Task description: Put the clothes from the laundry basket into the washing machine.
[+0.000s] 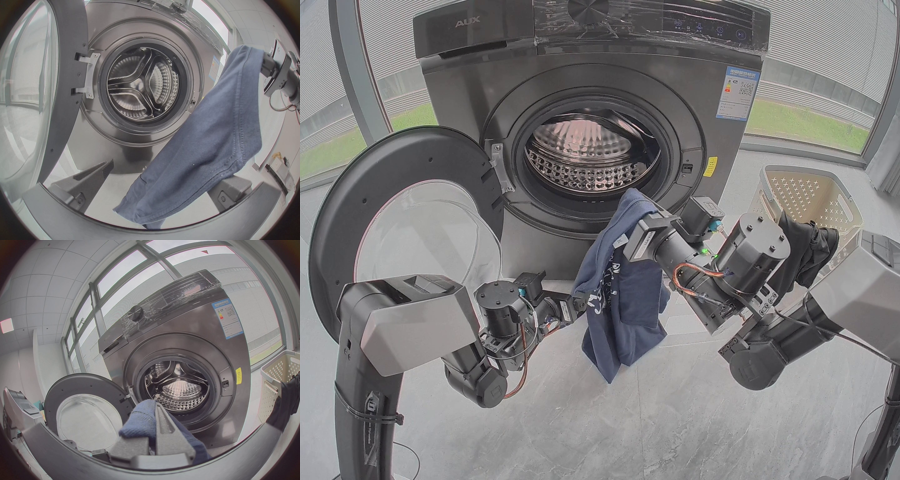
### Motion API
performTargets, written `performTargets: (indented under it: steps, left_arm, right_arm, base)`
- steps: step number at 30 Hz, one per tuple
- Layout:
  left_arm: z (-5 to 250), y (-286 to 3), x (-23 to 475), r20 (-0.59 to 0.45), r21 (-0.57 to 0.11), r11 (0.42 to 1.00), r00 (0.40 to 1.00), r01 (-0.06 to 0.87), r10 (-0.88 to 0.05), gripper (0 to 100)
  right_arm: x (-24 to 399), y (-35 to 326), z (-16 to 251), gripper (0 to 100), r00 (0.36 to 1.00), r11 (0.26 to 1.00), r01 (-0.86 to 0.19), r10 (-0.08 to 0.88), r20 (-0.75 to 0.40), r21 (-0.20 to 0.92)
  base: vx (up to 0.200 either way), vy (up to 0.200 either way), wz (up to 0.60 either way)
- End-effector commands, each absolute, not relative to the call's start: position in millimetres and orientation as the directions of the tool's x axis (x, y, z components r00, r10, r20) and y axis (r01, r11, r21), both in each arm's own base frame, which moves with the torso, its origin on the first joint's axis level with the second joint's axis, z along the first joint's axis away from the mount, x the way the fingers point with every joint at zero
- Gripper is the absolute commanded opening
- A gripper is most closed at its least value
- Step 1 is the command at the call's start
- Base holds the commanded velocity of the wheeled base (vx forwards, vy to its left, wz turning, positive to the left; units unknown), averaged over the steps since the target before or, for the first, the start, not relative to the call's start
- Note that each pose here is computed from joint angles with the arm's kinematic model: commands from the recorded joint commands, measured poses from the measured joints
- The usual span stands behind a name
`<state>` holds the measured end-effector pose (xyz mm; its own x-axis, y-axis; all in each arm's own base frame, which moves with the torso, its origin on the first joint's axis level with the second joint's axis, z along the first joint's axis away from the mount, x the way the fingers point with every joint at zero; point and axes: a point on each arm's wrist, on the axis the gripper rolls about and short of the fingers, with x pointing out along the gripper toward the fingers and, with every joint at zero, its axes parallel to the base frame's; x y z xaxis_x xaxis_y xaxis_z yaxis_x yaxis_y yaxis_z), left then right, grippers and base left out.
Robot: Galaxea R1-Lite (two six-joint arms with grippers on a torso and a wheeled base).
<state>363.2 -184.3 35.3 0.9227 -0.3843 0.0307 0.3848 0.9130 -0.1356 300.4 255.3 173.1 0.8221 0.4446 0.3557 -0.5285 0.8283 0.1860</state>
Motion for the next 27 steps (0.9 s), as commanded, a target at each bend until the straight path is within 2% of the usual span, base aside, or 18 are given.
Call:
performTargets:
  steps: [1,18,27]
  left_arm:
    - [48,-181,358,0.055,-0.138,0.910,0.921,0.390,-0.386,100]
    - [43,-173,355,0.023,-0.136,0.916,0.925,0.378,-0.378,100]
    - [33,-179,356,0.005,-0.136,0.913,0.922,0.385,-0.388,100]
  right_arm:
    - [305,251,175,0,0.827,0.836,-0.516,0.429,0.362,0.187]
    - [307,249,174,0,0.830,0.839,-0.510,0.425,0.361,0.187]
    - [303,254,174,0,0.824,0.831,-0.523,0.437,0.361,0.187]
  base:
    - [0.000,0.000,0.00]
    - [0.000,0.000,0.00]
    - [0.000,0.000,0.00]
